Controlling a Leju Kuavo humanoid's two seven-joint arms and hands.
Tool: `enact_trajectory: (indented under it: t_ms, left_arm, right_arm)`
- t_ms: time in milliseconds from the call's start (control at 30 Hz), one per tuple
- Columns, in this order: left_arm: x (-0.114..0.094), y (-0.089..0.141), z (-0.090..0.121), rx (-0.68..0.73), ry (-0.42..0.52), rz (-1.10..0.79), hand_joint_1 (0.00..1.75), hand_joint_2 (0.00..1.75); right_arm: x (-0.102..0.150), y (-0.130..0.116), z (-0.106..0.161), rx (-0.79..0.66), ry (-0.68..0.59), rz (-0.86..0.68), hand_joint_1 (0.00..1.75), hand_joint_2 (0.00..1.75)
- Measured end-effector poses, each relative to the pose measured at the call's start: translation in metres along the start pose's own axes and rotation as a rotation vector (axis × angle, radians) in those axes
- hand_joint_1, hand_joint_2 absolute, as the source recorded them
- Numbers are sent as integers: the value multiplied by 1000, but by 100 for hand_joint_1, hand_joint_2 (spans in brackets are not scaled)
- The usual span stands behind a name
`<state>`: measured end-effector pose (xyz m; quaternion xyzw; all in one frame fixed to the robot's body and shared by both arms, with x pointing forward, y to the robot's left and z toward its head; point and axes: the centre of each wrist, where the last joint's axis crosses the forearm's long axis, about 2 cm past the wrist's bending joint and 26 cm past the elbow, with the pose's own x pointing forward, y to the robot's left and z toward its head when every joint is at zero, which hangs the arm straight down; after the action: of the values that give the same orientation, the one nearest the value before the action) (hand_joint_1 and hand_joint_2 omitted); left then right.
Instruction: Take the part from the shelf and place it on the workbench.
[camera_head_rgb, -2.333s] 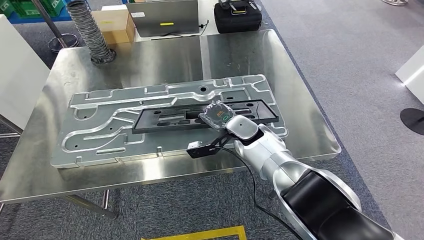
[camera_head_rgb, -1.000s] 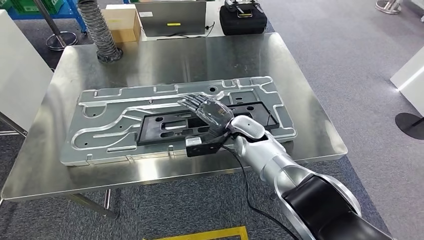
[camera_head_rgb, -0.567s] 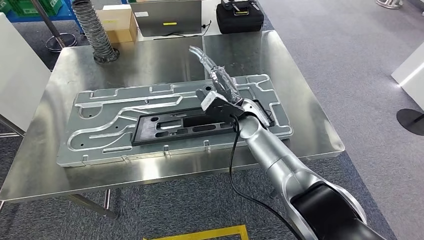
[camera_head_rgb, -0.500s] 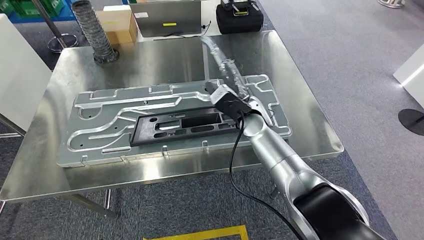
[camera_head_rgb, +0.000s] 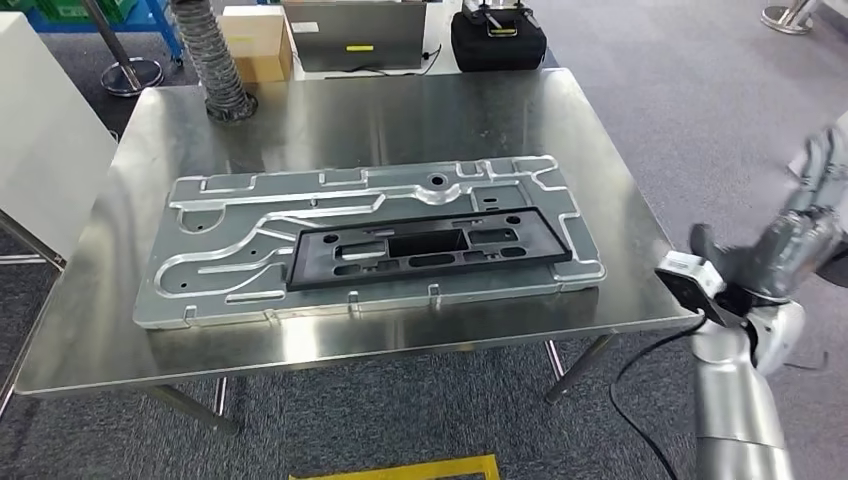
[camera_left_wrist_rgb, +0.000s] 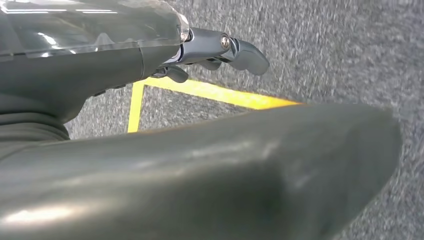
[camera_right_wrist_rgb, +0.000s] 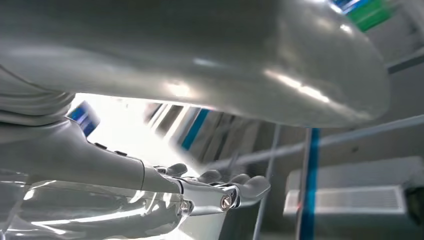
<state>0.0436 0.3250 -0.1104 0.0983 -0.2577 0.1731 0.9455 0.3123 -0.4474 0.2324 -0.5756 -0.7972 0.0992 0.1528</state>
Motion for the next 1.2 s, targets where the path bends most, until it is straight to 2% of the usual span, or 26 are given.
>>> enact_trajectory:
  t_ms: [133, 333, 700, 867, 1100, 1200]
  left_arm:
    - [0, -1, 0, 1, 2, 6, 0, 0]
    - [3, -5, -1, -11, -1, 15, 0, 0]
    - [3, -7, -1, -13, 3, 19, 0, 0]
    - [7, -10, -2, -18, 10, 18, 0, 0]
    - [5, -17, 0, -33, 25, 19, 0, 0]
    - [2, -19, 1, -39, 32, 14, 0, 0]
  right_arm:
    - [-14, -48, 39, 22, 41, 124, 0, 0]
    - [-10, -77, 63, 60, 66, 201, 0, 0]
    - [5, -85, 92, 113, 130, 216, 0, 0]
    - [19, -82, 116, 178, 203, 211, 0, 0]
    - [25, -76, 176, 350, 381, 209, 0, 0]
    - [20, -77, 216, 460, 477, 231, 0, 0]
